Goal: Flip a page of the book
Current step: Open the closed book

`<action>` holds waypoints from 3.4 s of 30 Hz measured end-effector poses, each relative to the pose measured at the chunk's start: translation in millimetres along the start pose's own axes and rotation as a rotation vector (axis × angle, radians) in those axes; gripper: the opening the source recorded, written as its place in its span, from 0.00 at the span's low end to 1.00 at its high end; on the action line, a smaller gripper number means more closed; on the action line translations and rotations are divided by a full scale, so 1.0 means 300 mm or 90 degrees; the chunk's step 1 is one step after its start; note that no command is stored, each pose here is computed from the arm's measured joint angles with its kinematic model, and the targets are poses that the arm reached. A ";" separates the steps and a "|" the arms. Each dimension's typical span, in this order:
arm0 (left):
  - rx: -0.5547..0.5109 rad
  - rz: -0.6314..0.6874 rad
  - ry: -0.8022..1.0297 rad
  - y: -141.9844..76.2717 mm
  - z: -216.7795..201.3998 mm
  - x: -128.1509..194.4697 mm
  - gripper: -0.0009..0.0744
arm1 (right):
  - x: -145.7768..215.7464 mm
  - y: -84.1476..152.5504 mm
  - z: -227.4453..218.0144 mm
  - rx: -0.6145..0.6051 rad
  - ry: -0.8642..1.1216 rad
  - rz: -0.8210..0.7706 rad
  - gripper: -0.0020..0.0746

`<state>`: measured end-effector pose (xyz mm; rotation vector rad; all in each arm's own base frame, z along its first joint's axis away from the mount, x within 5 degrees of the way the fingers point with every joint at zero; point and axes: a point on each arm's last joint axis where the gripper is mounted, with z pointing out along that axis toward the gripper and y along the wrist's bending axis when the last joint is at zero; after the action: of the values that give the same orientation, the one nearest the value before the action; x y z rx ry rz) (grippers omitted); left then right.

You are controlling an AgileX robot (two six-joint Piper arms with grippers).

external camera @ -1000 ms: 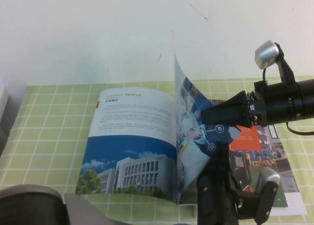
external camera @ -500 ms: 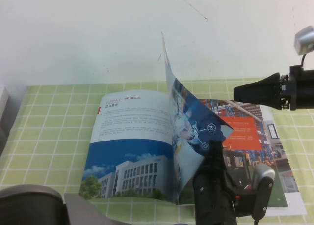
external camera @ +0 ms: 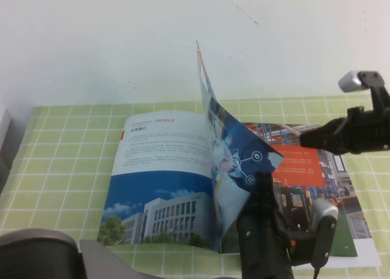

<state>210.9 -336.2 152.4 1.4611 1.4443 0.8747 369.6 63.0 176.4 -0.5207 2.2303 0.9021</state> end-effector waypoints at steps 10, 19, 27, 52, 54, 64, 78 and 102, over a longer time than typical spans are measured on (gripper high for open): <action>-0.023 -0.035 0.020 0.011 0.000 0.010 0.01 | 0.140 -0.117 0.119 0.020 0.073 0.070 0.02; -0.031 -0.072 0.027 0.014 -0.001 0.014 0.01 | 0.164 -0.139 0.140 0.025 0.092 0.101 0.02; -0.048 -0.149 0.056 0.023 0.006 0.034 0.01 | 0.165 -0.139 0.141 0.024 0.092 0.106 0.02; 0.107 -0.518 0.308 -0.009 0.032 0.165 0.01 | 0.166 -0.138 0.141 0.023 0.093 0.117 0.02; 0.123 -0.537 0.309 -0.006 0.055 0.177 0.01 | 0.166 -0.138 0.141 0.022 0.094 0.116 0.02; 0.213 -0.642 0.317 0.017 0.169 0.255 0.01 | 0.165 -0.136 0.141 0.016 0.096 0.114 0.02; 0.268 -0.702 0.317 0.064 0.188 0.285 0.01 | 0.167 -0.130 0.142 0.001 0.098 0.115 0.02; 0.031 -0.838 0.130 0.445 -0.040 0.336 0.01 | -0.063 0.113 -0.082 -0.065 -0.056 -0.038 0.02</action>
<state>257.6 -226.8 270.6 0.2044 2.1001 0.1239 352.7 70.4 218.6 -0.5799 2.0865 0.9925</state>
